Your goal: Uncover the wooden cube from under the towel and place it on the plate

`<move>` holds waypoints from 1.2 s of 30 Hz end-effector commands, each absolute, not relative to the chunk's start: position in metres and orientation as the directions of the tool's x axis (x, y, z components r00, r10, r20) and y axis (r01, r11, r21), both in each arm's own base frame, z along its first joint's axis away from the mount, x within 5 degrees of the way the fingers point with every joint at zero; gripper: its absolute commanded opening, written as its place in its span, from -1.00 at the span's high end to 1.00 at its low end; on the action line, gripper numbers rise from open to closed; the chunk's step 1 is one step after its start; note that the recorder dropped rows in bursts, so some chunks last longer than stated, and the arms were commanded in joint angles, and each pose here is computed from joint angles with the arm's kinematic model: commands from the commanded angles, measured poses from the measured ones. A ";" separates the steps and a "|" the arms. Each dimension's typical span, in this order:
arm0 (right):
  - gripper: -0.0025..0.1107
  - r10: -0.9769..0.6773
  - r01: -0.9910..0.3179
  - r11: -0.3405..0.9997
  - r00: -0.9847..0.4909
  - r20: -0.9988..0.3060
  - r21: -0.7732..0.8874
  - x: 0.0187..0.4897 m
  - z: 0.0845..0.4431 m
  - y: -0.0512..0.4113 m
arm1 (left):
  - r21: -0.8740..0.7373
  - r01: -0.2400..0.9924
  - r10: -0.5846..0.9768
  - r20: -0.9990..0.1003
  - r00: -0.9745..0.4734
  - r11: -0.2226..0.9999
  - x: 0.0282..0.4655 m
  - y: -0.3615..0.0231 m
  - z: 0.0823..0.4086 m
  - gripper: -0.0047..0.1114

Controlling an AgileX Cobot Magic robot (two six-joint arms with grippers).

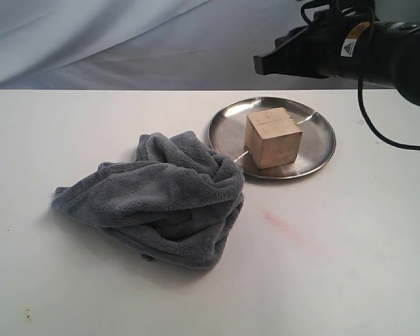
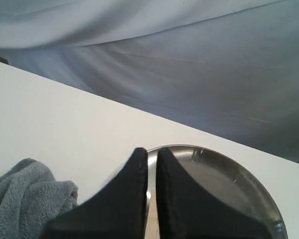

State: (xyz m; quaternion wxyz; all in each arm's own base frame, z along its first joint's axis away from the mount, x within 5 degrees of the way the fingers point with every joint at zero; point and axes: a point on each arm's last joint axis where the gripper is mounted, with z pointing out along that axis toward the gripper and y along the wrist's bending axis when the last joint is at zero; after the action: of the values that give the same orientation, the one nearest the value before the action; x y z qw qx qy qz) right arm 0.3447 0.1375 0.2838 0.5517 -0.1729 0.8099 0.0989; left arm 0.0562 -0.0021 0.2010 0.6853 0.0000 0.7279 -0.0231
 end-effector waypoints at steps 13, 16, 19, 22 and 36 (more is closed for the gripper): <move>0.96 -0.154 -0.346 0.938 -0.344 -0.926 -0.027 0.347 0.286 0.121 | -0.036 0.032 -0.034 -0.998 -0.060 0.999 0.056 -0.002 0.200 0.89; 0.96 -0.132 -0.309 0.951 -0.328 -0.935 -0.025 0.347 0.295 0.107 | -0.036 0.032 -0.034 -0.998 -0.060 0.999 0.056 -0.002 0.200 0.89; 0.96 -0.096 -0.251 0.968 -0.276 -0.956 -0.025 0.339 0.321 0.084 | -0.036 0.032 -0.034 -0.998 -0.060 0.999 0.056 -0.002 0.200 0.89; 0.96 -0.071 -0.201 0.979 -0.203 -0.977 -0.029 0.320 0.354 0.063 | -0.036 0.032 -0.034 -0.998 -0.060 0.999 0.056 -0.002 0.200 0.89; 0.96 0.028 -0.162 0.987 0.197 -0.980 -0.004 0.204 0.394 0.029 | -0.033 0.032 -0.031 -0.998 -0.059 0.999 0.056 -0.002 0.200 0.89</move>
State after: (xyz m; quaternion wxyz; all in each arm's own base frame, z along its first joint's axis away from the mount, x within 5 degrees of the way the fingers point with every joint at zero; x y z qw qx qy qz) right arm 0.2170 0.0319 0.3915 0.7557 -0.0620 0.6495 0.0562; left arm 0.0562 -0.0021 0.2010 0.6853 0.0000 0.7279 -0.0231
